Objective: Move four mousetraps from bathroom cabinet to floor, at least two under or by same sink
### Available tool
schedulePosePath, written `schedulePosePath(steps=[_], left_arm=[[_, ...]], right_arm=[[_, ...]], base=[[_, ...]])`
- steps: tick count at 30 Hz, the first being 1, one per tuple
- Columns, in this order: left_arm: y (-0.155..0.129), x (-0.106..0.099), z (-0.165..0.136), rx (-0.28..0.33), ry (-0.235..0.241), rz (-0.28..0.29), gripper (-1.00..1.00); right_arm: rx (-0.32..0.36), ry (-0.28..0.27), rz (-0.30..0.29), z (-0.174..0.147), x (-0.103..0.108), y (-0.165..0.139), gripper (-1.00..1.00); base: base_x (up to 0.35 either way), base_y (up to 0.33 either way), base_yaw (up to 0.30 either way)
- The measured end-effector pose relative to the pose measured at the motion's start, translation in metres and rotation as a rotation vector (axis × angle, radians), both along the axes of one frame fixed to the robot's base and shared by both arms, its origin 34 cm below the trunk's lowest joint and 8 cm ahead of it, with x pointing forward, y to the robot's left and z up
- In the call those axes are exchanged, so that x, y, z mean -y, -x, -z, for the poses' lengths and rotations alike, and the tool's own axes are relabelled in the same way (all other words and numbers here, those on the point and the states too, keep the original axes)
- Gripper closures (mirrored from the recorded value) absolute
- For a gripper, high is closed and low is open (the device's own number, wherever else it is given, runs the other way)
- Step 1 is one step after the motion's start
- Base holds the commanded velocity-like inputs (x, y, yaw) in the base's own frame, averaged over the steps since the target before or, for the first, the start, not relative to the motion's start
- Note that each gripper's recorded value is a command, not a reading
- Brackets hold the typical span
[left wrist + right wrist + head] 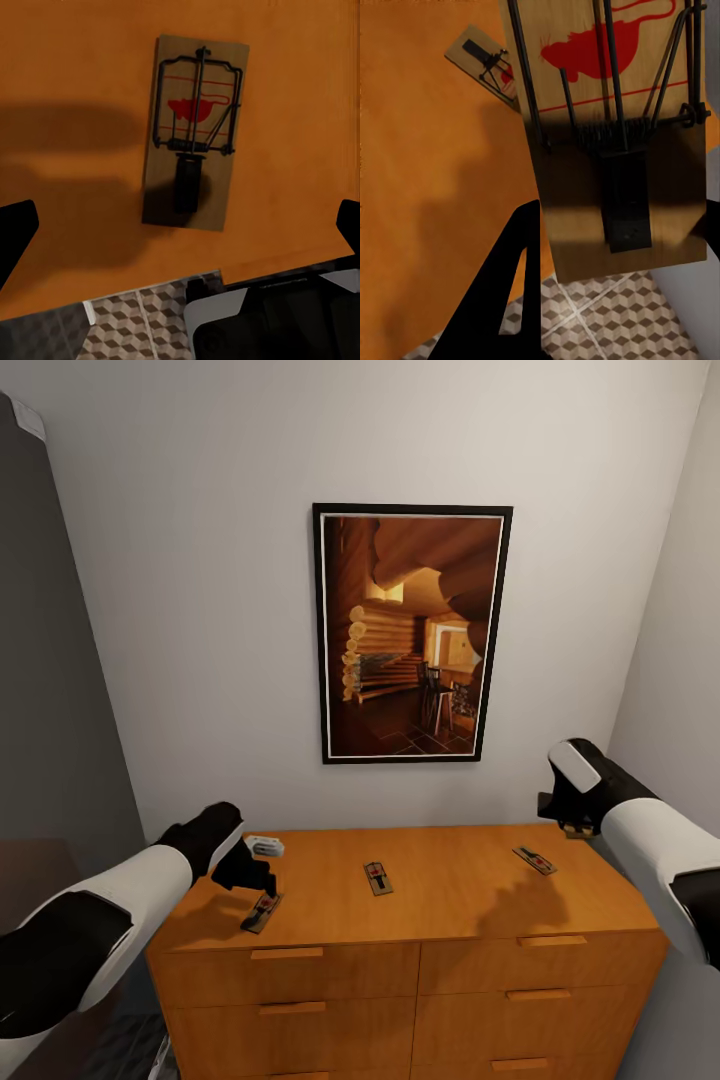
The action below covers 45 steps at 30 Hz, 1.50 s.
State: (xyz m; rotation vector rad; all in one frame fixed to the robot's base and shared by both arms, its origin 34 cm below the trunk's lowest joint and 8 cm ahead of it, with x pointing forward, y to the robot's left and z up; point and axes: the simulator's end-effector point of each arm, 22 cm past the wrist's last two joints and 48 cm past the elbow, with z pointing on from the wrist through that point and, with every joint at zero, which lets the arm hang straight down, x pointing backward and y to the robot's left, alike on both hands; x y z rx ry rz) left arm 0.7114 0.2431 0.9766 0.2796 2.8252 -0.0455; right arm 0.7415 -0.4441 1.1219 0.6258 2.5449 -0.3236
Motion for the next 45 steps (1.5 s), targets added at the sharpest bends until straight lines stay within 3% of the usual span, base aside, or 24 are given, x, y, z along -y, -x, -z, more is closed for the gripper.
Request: schedulePosePath(steps=[11, 17, 25, 45], left_arm=[[0.001, -0.003, 0.002, -0.003, -0.06, 0.025, -1.0], [0.004, 0.006, 0.003, -0.014, -0.022, 0.047, -1.0], [0.005, 0.0, 0.003, -0.02, -0.061, 0.075, -1.0], [0.007, 0.006, 0.011, -0.034, -0.034, 0.098, -1.0]], right_arm=[[0.007, 0.001, 0.001, -0.004, 0.001, -0.001, 1.0], [0.012, 0.001, 0.0, -0.008, 0.001, -0.003, 1.0], [0.021, 0.002, 0.001, -0.014, 0.001, -0.005, 1.0], [0.026, 0.002, 0.001, -0.01, 0.001, -0.008, 1.0]], base=[[0.0, 0.0, 0.0], [0.0, 0.0, 0.0], [0.0, 0.0, 0.0], [0.0, 0.0, 0.0]])
